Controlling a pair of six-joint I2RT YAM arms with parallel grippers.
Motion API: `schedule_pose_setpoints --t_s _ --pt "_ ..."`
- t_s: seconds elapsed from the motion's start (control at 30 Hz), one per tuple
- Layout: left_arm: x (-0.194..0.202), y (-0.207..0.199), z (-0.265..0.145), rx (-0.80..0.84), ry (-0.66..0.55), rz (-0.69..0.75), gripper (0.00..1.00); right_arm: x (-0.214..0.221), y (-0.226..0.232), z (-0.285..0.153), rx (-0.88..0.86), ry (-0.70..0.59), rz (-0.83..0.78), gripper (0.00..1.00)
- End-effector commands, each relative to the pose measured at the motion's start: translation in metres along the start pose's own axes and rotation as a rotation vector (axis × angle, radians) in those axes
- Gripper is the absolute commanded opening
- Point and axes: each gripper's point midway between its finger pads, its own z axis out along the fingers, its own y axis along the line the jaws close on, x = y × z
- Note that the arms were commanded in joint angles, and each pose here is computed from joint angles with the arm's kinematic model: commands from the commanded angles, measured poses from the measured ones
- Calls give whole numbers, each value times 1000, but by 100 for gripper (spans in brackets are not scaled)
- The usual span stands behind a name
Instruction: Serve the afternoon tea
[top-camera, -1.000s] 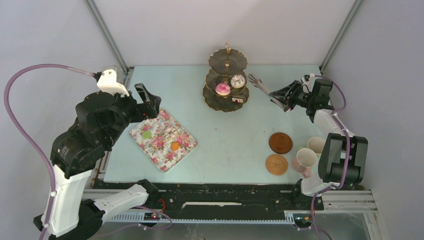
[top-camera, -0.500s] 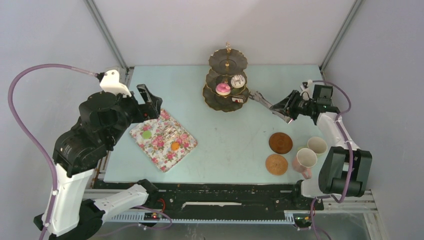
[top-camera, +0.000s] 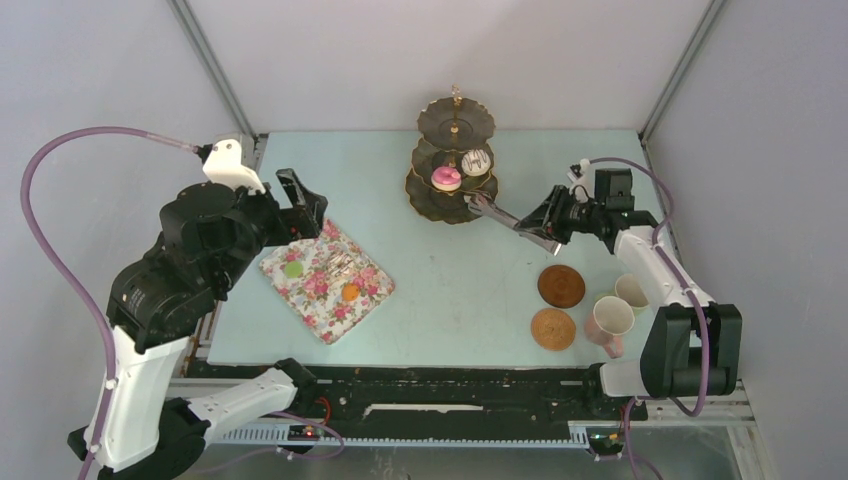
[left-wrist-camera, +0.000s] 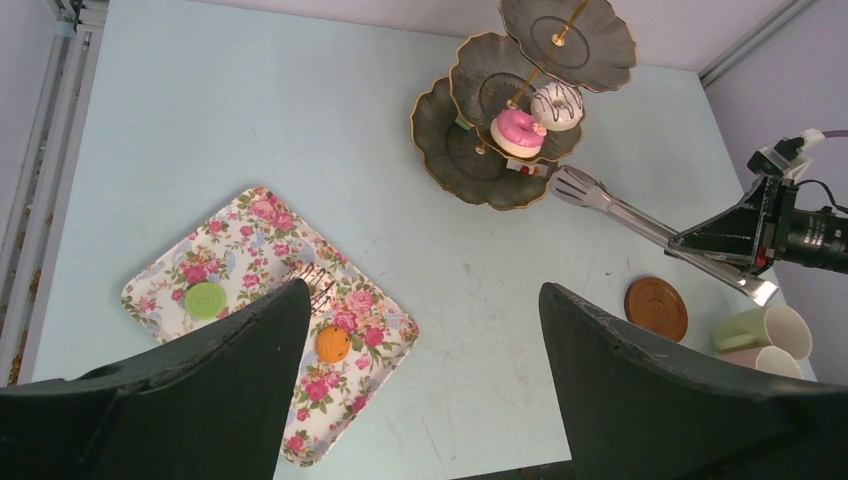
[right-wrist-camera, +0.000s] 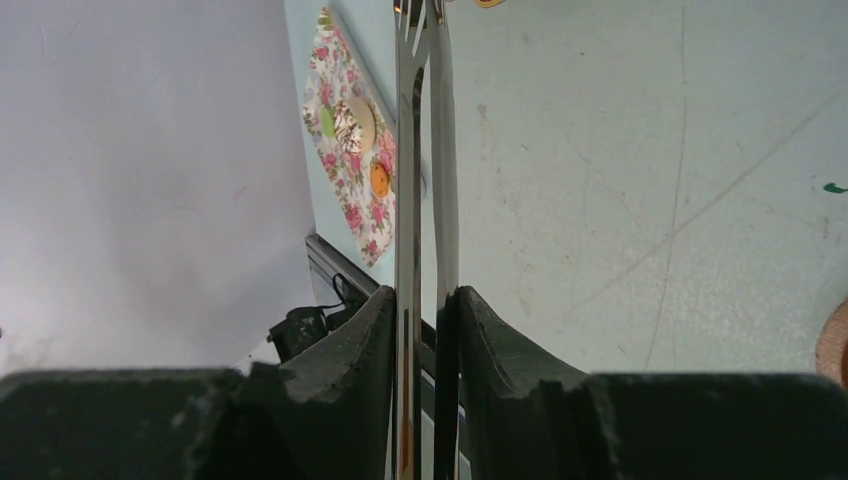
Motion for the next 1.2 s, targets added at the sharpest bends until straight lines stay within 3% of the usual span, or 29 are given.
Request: schedule_pose_setpoints --t_s 0.0,0.87,1.03,1.17 --pt "-7 -6 0 23 -26 -24 92 -17 30 -6 -71 -75 -63 30" --pt "-11 -3 -3 9 -34 -10 92 -92 0 -18 -31 -252 31 29" --pt "-12 -2 -2 3 -38 -8 92 -78 -6 -24 -1 -214 18 29" --pt "-14 -2 -2 -1 -44 -6 92 -36 -16 -21 86 -117 -68 30"
